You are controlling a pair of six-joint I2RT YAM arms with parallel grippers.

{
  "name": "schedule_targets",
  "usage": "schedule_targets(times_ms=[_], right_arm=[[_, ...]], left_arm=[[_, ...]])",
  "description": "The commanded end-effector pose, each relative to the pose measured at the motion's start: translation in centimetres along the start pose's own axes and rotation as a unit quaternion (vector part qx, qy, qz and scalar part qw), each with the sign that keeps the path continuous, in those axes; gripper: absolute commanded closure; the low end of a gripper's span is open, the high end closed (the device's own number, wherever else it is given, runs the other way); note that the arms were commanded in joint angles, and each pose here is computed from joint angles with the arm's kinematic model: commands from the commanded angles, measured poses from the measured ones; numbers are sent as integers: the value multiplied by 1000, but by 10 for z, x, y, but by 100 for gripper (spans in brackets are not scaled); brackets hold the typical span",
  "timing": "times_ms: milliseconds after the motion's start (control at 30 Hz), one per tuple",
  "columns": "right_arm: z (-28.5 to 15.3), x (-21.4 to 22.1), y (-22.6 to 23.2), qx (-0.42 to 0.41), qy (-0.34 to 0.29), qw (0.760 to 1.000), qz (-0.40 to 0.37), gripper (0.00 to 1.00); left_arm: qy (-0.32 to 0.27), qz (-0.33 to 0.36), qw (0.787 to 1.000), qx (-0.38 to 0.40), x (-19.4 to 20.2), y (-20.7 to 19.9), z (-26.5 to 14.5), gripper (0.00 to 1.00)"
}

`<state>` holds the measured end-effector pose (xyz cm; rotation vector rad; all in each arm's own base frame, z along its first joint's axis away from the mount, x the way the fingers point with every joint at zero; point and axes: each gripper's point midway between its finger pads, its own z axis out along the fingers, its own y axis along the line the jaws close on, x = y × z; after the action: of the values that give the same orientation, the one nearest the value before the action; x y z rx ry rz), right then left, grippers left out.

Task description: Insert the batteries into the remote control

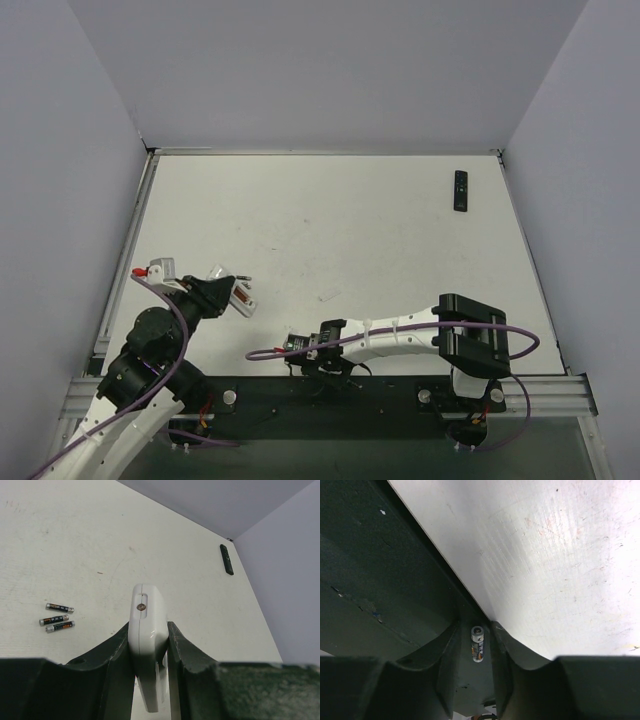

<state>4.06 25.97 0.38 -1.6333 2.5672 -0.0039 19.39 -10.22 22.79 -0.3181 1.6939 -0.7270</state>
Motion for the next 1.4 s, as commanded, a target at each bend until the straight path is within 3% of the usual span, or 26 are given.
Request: schedule_targets(times_ms=[0,233,433,500,600,800,933,1167,1367], right_arm=[[-14,4,-7,15,3,1000,-15,71],[-13,11,-7,11,18,1000,-10,72],[-8,19,-10,12,35,999,-9,86],[-9,19,-11,13,33,999,-9,99],[-15,13,-13,10,16,1000,-6,100],[-59,-23,-29,18,-90,996,23,100],[-115,-56,-51,34,-208,976,51,100],[-206,-121,-76,35,-416,904,86,100],[-248,-161,-81,30,-534,840,92,100]], left_arm=[[-13,-12,999,29,-10,-17,4,100],[-6,-16,999,35,-6,-19,7,100],[0,-14,999,44,-3,-23,8,100],[5,-15,998,54,0,-26,10,100],[10,-26,997,70,6,-30,12,100],[28,-45,994,99,18,-41,19,100],[36,-64,990,118,25,-47,25,100],[69,-106,980,153,41,-65,34,100],[82,-152,968,181,44,-78,36,100]])
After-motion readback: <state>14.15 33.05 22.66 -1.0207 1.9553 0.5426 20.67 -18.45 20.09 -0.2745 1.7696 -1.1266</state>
